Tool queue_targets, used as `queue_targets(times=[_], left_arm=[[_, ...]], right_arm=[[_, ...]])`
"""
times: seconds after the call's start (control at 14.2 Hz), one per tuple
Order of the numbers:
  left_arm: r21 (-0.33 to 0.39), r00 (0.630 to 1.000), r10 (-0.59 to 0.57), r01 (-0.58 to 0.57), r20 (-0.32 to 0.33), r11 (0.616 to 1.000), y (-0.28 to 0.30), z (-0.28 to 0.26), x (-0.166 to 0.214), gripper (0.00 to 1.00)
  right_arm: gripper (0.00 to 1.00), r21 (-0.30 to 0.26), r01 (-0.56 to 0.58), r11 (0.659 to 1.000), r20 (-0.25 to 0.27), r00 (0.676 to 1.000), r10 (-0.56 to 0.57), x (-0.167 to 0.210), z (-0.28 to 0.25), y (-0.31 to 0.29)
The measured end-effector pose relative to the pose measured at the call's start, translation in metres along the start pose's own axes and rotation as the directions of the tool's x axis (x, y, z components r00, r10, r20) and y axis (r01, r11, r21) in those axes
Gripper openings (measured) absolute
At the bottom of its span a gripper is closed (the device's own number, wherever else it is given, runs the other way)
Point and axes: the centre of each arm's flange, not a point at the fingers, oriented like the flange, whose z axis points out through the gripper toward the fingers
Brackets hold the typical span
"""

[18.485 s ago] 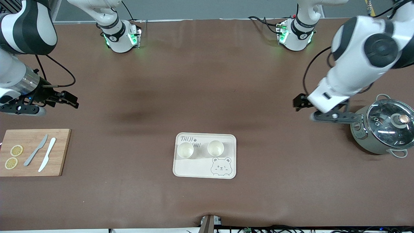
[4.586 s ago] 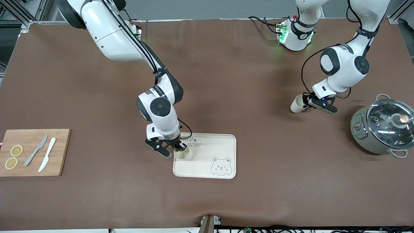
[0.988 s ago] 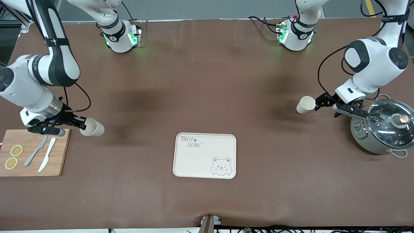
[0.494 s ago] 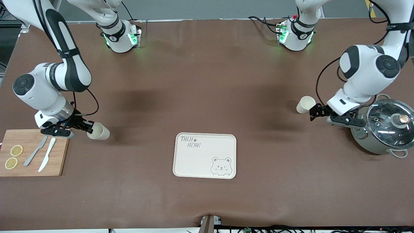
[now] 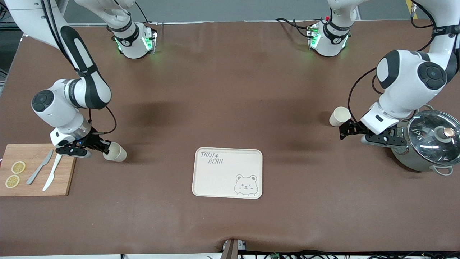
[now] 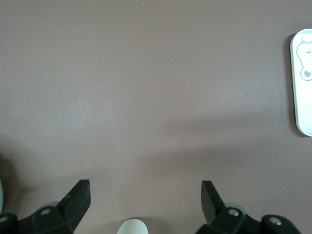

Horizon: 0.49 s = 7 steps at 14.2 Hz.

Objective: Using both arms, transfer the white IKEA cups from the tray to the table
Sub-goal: 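Set down both cups and open both grippers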

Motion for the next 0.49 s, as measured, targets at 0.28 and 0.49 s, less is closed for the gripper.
queue_targets(times=[0.28,0.49], left_arm=[[0.02,0.999,-0.014,0.013,0.042,1.0,-0.008,-0.029,0.012,1.0],[0.034,0.998,-0.021,0.018,0.066,0.999,-0.01,-0.069,0.02,1.0]], right_arm=[[0.03,0.0,0.0,1.0,-0.008,1.0,0.0,-0.001,0.008,0.0],[0.03,0.001,0.003,1.0,-0.02,1.0,-0.003,-0.001,0.01,-0.002]])
